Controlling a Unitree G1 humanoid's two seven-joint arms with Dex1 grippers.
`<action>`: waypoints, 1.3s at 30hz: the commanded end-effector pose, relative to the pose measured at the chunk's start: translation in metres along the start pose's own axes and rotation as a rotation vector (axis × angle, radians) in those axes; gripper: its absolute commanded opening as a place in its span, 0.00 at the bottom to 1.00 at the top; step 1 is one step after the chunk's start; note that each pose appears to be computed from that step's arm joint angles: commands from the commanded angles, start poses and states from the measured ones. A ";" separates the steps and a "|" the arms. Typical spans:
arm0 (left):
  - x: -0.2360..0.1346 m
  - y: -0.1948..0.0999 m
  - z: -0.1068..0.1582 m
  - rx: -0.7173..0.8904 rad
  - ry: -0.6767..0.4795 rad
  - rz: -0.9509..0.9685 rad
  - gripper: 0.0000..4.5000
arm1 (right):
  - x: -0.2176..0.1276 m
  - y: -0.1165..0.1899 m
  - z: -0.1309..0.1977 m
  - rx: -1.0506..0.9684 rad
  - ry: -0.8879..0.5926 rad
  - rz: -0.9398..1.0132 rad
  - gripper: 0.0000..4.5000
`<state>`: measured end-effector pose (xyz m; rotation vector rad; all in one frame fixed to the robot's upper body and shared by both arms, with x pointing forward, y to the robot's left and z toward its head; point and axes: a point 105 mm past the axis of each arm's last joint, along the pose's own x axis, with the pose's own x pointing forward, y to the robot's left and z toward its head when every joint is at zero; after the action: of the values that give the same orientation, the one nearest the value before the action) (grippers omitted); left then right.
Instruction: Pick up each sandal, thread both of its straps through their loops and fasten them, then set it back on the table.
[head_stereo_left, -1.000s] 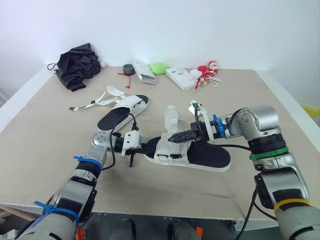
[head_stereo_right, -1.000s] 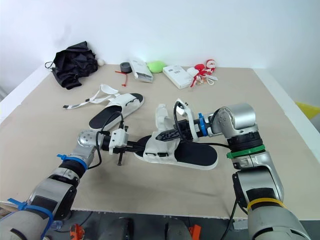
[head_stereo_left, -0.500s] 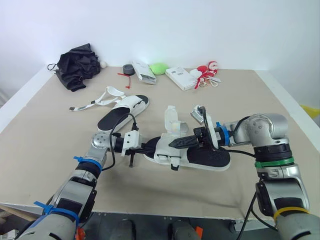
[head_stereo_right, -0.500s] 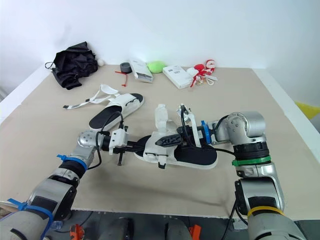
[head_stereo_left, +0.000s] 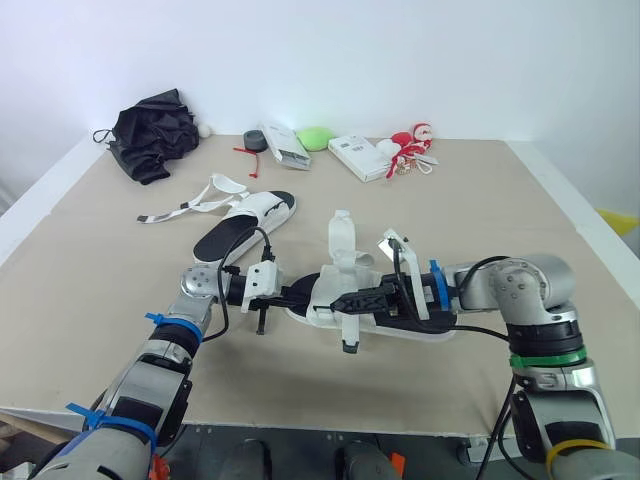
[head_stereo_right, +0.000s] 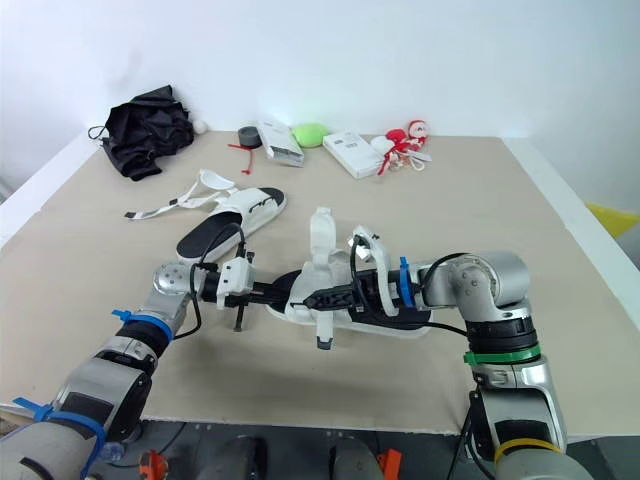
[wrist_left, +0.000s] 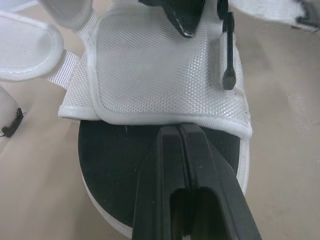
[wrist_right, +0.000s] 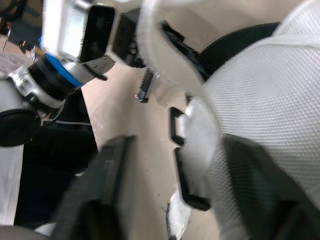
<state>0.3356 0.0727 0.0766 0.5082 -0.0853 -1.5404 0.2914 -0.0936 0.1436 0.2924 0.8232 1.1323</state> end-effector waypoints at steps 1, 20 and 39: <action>-0.003 -0.048 -0.051 -0.215 0.170 -0.129 0.00 | -0.021 0.018 0.013 -0.068 -0.052 0.055 0.70; -0.001 -0.047 -0.051 -0.217 0.162 -0.125 0.00 | -0.024 0.024 -0.058 -0.285 0.033 -0.231 0.70; 0.001 -0.044 -0.049 -0.210 0.157 -0.117 0.00 | 0.005 0.028 -0.054 -0.255 -0.007 -0.110 0.10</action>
<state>0.3363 0.0680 0.0787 0.5064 -0.0927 -1.5498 0.2343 -0.0901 0.1120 0.0390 0.7166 1.0921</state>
